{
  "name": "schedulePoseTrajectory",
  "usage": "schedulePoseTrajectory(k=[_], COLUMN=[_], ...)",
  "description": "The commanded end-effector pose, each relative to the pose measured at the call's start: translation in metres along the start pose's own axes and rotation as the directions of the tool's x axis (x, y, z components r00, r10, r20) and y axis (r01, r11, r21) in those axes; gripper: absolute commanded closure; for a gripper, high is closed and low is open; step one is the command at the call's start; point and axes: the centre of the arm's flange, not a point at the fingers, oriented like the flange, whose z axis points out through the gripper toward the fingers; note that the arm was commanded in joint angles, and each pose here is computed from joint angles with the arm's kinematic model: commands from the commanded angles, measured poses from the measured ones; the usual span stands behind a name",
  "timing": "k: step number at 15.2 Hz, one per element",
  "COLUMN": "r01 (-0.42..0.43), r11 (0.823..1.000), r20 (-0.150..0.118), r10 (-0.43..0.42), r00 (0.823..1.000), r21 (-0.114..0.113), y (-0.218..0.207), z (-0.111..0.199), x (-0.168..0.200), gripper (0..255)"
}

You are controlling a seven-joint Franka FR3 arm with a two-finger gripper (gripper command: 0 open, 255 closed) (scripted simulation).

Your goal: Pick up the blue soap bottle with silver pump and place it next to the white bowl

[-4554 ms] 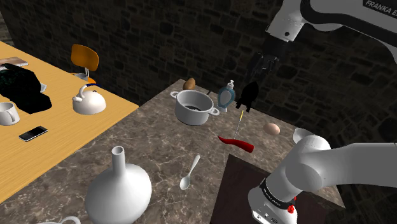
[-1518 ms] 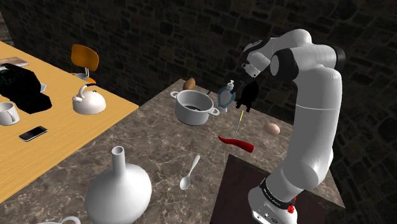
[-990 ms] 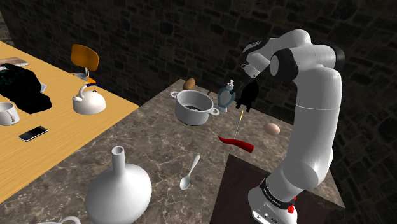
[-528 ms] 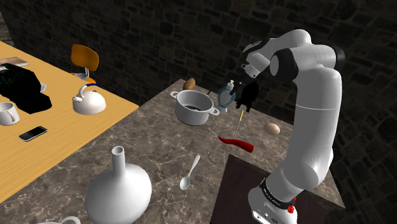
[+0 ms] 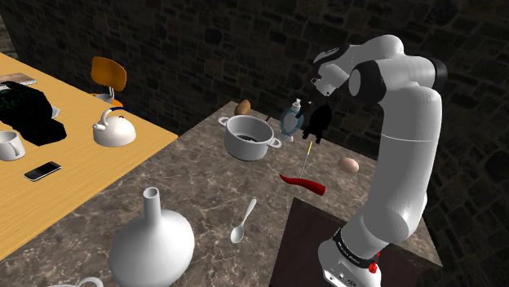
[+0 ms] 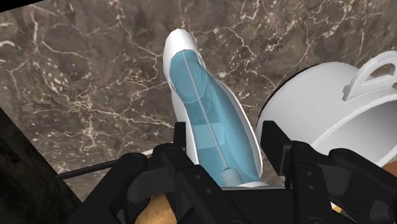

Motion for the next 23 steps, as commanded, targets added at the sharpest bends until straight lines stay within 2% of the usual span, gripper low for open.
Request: schedulePoseTrajectory(k=[1, 23], r01=[0.0, 0.0], r11=[1.0, 1.0], r20=[0.0, 0.0], r10=[0.0, 0.0], r00=[1.0, 1.0], r21=[0.0, 0.0], y=[-0.002, -0.031], z=[-0.009, -0.117], x=[0.003, 0.036], gripper=[255, 255])
